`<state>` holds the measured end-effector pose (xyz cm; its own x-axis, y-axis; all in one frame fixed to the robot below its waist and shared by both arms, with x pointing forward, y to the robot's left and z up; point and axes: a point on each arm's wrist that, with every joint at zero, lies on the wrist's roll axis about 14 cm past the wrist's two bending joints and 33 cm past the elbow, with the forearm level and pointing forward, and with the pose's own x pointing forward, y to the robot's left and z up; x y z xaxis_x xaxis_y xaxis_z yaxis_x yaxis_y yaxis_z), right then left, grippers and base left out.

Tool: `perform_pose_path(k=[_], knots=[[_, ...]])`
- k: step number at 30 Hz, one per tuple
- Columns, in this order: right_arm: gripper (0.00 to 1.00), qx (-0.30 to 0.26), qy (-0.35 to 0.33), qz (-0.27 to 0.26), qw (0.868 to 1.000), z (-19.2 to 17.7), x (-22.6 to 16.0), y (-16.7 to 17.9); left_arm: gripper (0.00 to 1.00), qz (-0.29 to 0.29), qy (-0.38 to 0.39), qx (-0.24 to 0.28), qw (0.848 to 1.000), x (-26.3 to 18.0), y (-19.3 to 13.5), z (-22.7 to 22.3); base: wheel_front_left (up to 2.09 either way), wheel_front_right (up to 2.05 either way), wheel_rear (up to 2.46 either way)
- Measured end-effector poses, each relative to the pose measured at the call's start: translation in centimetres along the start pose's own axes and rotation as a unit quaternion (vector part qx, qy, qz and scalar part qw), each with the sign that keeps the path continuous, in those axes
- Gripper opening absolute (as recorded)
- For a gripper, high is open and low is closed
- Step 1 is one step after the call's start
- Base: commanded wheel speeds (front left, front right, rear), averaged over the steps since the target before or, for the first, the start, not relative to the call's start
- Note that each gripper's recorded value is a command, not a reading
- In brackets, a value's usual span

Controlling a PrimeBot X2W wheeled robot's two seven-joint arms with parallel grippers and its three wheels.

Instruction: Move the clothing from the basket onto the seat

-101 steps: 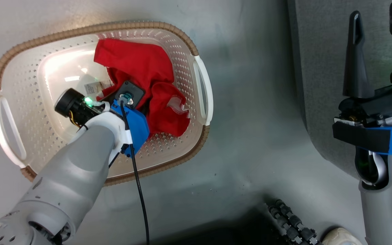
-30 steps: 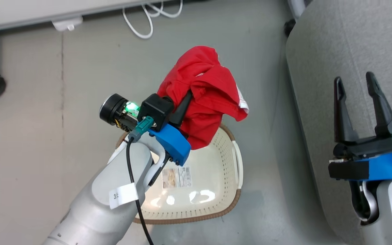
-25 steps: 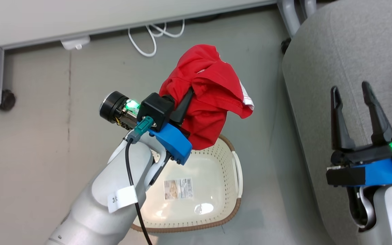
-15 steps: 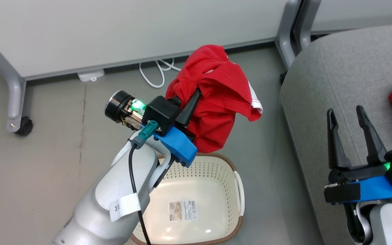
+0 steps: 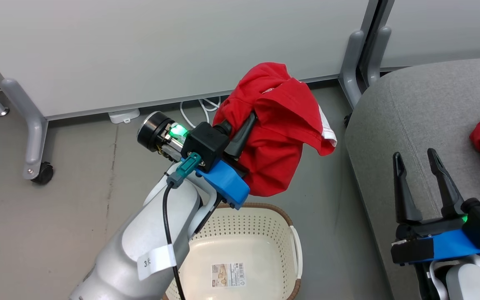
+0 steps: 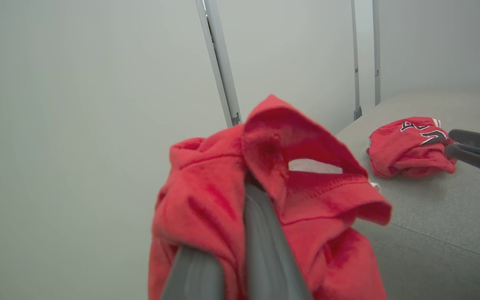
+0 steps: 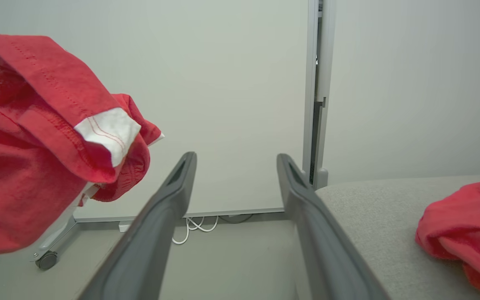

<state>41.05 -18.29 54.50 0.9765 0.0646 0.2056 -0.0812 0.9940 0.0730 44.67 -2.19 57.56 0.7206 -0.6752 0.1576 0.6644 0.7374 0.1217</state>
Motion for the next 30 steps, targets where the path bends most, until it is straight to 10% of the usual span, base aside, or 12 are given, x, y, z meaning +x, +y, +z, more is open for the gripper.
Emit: perform_pose_path(k=[30], knots=[[1.00, -0.034, -0.009, 0.233, 0.972, 0.0, 2.3, 12.7, 0.00, -0.007, 0.004, -0.005, 1.000, 0.4, 0.0, -0.6, 0.00, 0.00, 0.00]])
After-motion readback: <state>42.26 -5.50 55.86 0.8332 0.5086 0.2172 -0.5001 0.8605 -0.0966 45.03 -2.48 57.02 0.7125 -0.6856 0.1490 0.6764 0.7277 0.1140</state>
